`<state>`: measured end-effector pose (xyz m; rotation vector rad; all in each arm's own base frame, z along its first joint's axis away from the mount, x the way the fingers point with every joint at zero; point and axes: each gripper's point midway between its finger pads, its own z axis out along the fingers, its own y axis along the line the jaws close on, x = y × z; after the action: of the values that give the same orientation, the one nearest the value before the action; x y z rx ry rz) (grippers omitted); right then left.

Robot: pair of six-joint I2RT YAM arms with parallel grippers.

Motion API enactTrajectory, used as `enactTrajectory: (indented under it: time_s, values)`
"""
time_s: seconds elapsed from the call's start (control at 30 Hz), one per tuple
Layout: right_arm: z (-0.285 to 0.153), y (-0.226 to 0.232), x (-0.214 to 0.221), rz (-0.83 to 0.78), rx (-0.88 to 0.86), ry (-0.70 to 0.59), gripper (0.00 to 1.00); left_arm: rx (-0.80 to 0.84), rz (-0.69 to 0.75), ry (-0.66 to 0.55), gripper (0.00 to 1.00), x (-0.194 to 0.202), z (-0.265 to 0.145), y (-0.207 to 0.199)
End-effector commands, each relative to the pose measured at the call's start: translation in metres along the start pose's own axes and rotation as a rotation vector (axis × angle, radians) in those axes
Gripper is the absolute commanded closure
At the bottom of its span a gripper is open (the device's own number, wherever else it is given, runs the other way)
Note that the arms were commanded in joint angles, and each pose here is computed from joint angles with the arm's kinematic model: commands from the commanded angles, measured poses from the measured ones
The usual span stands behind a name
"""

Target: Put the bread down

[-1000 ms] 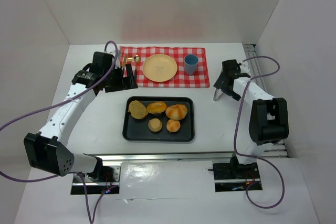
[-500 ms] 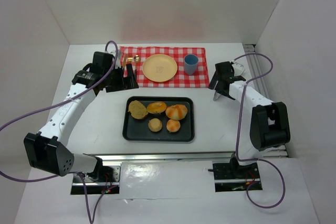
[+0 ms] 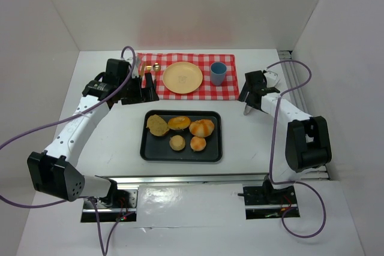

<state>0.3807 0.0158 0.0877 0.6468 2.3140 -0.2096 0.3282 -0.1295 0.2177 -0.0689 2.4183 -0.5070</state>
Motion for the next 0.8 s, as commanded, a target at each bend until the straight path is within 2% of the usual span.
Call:
enactTrajectory:
  time_s: [0.0, 0.27, 0.43, 0.67, 0.77]
  values:
    - [0.006, 0.002, -0.018, 0.029, 0.003, -0.059, 0.00, 0.025, 0.015, -0.013, 0.00, -0.008, 0.004, -0.003]
    - [0.028, 0.017, -0.040, 0.042, -0.010, -0.070, 0.00, 0.016, 0.015, -0.016, 0.01, -0.008, 0.004, -0.002]
    - [0.058, 0.019, -0.031, 0.036, 0.011, -0.020, 0.00, 0.016, 0.015, -0.016, 0.01, -0.010, 0.005, -0.002]
    - [0.092, 0.018, -0.030, 0.045, 0.043, -0.041, 0.00, 0.011, 0.009, -0.020, 0.01, -0.014, 0.006, 0.000]
    - [0.102, 0.014, -0.034, 0.055, 0.031, -0.060, 0.05, 0.002, 0.018, -0.023, 0.01, -0.014, 0.007, 0.002]
